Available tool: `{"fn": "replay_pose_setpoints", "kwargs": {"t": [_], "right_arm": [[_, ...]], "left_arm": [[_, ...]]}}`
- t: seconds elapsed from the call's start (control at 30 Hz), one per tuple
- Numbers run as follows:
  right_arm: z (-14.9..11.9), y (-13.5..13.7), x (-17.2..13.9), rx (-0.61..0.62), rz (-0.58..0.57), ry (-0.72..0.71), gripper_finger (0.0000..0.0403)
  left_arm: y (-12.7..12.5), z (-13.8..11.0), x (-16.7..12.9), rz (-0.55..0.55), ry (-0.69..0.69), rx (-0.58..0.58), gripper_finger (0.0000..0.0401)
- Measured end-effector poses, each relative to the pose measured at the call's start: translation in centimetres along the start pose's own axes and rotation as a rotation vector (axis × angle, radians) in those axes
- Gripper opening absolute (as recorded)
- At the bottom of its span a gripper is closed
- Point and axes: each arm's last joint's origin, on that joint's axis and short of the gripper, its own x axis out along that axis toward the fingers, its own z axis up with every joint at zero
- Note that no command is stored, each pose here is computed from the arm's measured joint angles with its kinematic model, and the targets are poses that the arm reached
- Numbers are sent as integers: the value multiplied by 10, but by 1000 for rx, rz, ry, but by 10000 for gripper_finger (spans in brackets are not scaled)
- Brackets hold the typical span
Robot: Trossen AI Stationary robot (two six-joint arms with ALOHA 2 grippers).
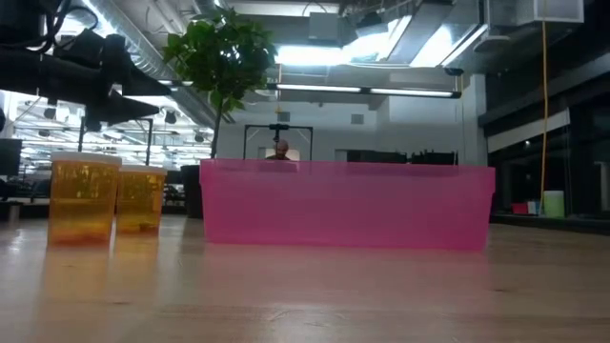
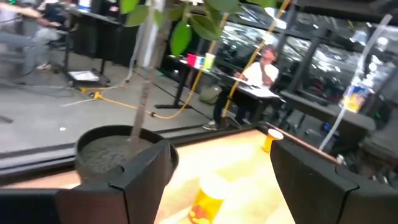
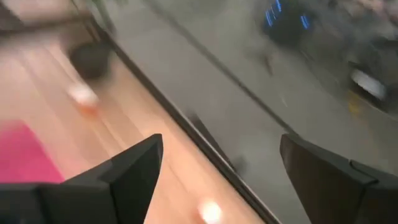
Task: Pick and place pill bottles into a basket
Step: Put the orange pill bottle into the red bin
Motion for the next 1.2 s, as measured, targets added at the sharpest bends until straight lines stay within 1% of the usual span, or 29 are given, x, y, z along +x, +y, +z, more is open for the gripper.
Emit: {"fn": "replay_pose_setpoints", "kwargs": {"t": [0.07,0.13,0.2,0.3,0.37,0.47,0.57,0.63,0.7,0.8,0.93,1.0,1.1,1.2], "right_arm": [[9,2,18,-41,-46,132,326],[12,2,36,-39,-45,218,326],[11,-4,54,7,13,278,327],[3,-13,83,59,106,365,336],[-7,-19,104,93,120,413,348],[-30,-26,134,106,137,503,371],[-56,-28,166,128,199,591,392],[-74,-27,183,166,242,619,398],[-90,-25,199,190,259,633,398],[-109,-21,215,202,254,641,397],[-131,-20,227,174,192,673,397],[-139,-23,231,170,164,687,397],[-151,-27,236,170,157,712,397],[-156,-32,241,158,156,719,397]], "left_arm": [[-1,0,0,-25,7,33,273],[-1,0,0,-50,14,48,273],[-2,-1,0,-73,20,48,273],[-3,-1,0,-121,36,23,273],[-4,-1,0,-149,46,3,273],[-5,-2,0,-157,50,-1,273],[-4,-1,0,-149,50,-29,273],[-4,-1,0,-143,50,-52,273],[-4,-1,0,-141,50,-55,273],[-4,-2,1,-124,56,-48,273],[-4,-5,2,-93,79,-58,273],[-4,-7,3,-87,97,-65,273],[-4,-11,5,-74,126,-81,273],[-4,-14,6,-61,152,-98,273]]}}
